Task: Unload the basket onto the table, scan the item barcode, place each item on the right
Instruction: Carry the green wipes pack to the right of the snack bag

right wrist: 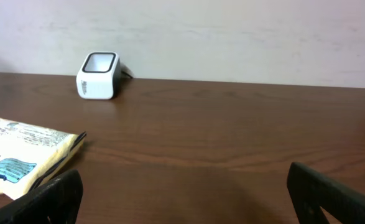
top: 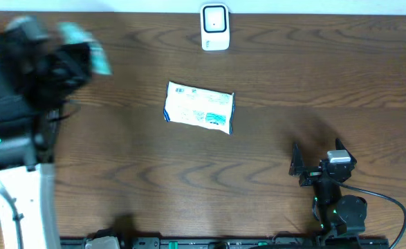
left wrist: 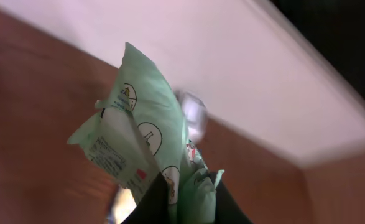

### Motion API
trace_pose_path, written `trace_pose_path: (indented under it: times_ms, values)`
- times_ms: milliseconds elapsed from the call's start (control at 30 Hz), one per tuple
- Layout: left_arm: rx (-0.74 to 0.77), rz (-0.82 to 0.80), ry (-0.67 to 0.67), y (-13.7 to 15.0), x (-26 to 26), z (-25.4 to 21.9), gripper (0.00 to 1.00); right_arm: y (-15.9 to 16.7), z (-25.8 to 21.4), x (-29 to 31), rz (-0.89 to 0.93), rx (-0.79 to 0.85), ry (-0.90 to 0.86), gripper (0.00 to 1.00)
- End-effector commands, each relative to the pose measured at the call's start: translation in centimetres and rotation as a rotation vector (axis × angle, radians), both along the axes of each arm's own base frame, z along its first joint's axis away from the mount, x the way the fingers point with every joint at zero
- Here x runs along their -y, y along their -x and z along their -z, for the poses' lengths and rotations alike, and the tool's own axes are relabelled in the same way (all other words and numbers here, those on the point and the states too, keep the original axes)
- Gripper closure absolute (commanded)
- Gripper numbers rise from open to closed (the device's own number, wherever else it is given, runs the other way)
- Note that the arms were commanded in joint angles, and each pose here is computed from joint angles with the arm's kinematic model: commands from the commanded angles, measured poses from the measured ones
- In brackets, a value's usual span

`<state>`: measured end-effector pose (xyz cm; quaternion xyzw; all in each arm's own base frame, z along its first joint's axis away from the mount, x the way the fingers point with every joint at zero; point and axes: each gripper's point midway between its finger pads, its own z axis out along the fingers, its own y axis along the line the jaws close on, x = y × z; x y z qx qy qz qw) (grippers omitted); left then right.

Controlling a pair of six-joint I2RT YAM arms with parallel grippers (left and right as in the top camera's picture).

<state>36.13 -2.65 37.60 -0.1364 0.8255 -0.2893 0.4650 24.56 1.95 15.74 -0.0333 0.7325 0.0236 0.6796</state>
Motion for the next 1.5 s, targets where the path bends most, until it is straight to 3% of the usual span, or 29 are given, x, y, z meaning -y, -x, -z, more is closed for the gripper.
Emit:
trace_pose_path:
  times_ms: [0,533,700,1000,1100,1167,1333,1467]
  values:
    - [0.053,0.228,-0.111,-0.5,5.6,0.5,0.91,0.0,0.1,0.0,0.002,-0.002,-0.01,0.01]
    - [-0.069,0.622,-0.154,-6.5,25.6,14.7,0.89,0.0,0.1,0.0,0.002,-0.002,-0.01,0.01]
    - [-0.092,0.681,-0.178,-7.4,28.7,19.7,0.74,0.0,0.1,0.0,0.002,-0.002,-0.01,0.01]
    - [-0.209,0.745,-0.221,-6.5,30.7,27.1,0.69,0.0,0.1,0.0,0.002,-0.002,-0.01,0.01]
    - [-0.226,0.754,-0.225,-6.1,31.0,27.7,0.63,0.0,0.1,0.0,0.002,-0.002,-0.01,0.01]
    - [-0.224,0.757,-0.224,-6.1,31.1,27.7,0.49,0.0,0.1,0.0,0.002,-0.002,-0.01,0.01]
    - [-0.207,0.751,-0.22,-6.3,30.9,26.9,0.47,0.0,0.1,0.0,0.002,-0.002,-0.01,0.01]
    - [-0.143,0.727,-0.203,-6.9,29.9,23.4,0.47,0.0,0.1,0.0,0.002,-0.002,-0.01,0.01]
